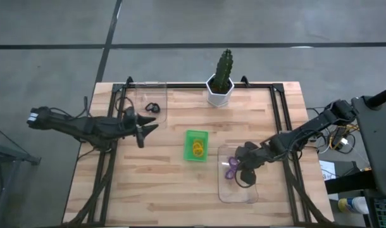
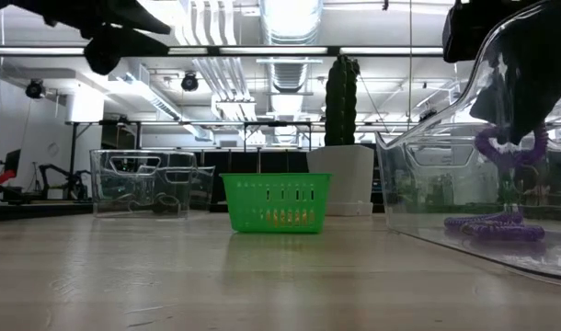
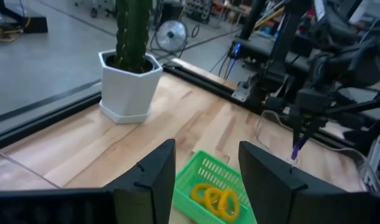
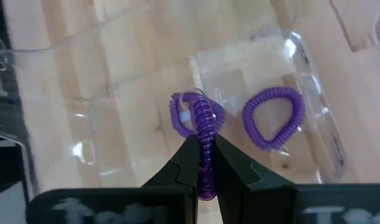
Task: Sort spring keychains
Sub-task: Put the purple spring keychain into the bottom transparent bin, then return to Home Position
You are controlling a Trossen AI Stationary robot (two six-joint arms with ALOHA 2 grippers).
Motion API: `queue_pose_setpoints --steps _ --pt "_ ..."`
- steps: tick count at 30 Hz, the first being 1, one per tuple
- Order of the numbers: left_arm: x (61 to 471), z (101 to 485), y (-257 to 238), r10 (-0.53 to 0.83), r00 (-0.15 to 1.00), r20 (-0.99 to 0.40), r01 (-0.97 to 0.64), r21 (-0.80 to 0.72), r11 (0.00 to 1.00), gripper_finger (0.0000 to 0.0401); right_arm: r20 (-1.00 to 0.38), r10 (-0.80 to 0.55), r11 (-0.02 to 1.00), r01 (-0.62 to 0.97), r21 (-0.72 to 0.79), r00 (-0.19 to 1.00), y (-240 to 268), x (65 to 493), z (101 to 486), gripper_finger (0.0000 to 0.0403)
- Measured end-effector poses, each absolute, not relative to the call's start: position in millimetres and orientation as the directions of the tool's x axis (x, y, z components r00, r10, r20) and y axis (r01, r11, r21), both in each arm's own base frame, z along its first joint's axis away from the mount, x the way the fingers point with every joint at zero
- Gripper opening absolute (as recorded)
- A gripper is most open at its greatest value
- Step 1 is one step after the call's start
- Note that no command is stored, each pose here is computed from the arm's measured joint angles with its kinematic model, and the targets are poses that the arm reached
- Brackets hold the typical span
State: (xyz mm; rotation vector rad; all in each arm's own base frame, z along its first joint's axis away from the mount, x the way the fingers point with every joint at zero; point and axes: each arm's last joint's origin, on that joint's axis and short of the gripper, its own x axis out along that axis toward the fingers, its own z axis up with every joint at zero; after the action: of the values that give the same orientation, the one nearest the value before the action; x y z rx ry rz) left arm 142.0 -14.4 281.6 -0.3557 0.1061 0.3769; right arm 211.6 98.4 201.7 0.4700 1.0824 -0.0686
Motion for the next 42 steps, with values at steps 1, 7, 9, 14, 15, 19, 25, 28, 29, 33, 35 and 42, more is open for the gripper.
queue_pose_setpoints --steps 1,7,9,14,15,19,25,28,29,33,35,42 --pt "137.6 280.3 -13.5 0.341 0.927 -0.155 -0.374 -0.321 0.870 0.0168 -0.866 0.170 0.899 0.286 0.332 0.471 98.1 211.0 201.4 0.0024" --pt "115.7 269.9 -8.9 0.339 0.936 -0.095 -0.351 -0.343 0.871 0.0168 -0.866 0.169 0.898 0.288 0.333 0.471 98.4 211.7 200.7 0.0025" --pt "110.8 264.8 -7.8 0.339 0.937 -0.085 -0.346 -0.349 0.871 0.0168 -0.868 0.167 0.899 0.289 0.329 0.467 98.5 212.0 199.7 0.0025" --pt "102.3 253.1 -6.0 0.338 0.939 -0.068 -0.339 -0.359 0.869 0.0168 -0.881 0.156 0.902 0.299 0.311 0.446 99.9 215.2 193.1 0.0035" --pt "100.6 251.9 -5.7 0.339 0.939 -0.061 -0.337 -0.363 0.869 0.0168 -0.883 0.153 0.903 0.300 0.307 0.444 100.1 215.9 191.9 0.0039" --pt "97.0 241.4 -4.9 0.338 0.938 -0.073 -0.342 -0.341 0.876 0.0168 -0.894 0.136 0.909 0.305 0.284 0.426 100.9 218.1 186.7 0.0062" --pt "94.2 237.5 -4.3 0.339 0.938 -0.079 -0.345 -0.338 0.876 0.0168 -0.895 0.135 0.916 0.291 0.276 0.425 101.2 218.7 185.7 0.0091" --pt "94.2 235.9 -4.3 0.338 0.937 -0.091 -0.349 -0.335 0.875 0.0168 -0.895 0.136 0.916 0.289 0.277 0.425 101.1 218.5 186.0 0.0102" --pt "94.2 235.8 -4.3 0.338 0.937 -0.091 -0.349 -0.337 0.874 0.0168 -0.894 0.138 0.916 0.289 0.279 0.427 101.1 218.3 186.5 0.0104" --pt "94.2 235.6 -4.3 0.338 0.936 -0.094 -0.350 -0.336 0.874 0.0168 -0.866 0.132 0.904 0.299 0.304 0.482 99.7 217.3 194.0 0.0111" --pt "94.1 235.7 -4.3 0.338 0.936 -0.093 -0.349 -0.338 0.874 0.0168 -0.815 0.104 0.904 0.287 0.316 0.570 97.8 217.1 205.9 0.0111" --pt "94.2 235.7 -4.3 0.338 0.936 -0.093 -0.349 -0.339 0.874 0.0168 -0.618 -0.005 0.965 0.167 0.204 0.786 80.3 193.5 255.9 0.0100"
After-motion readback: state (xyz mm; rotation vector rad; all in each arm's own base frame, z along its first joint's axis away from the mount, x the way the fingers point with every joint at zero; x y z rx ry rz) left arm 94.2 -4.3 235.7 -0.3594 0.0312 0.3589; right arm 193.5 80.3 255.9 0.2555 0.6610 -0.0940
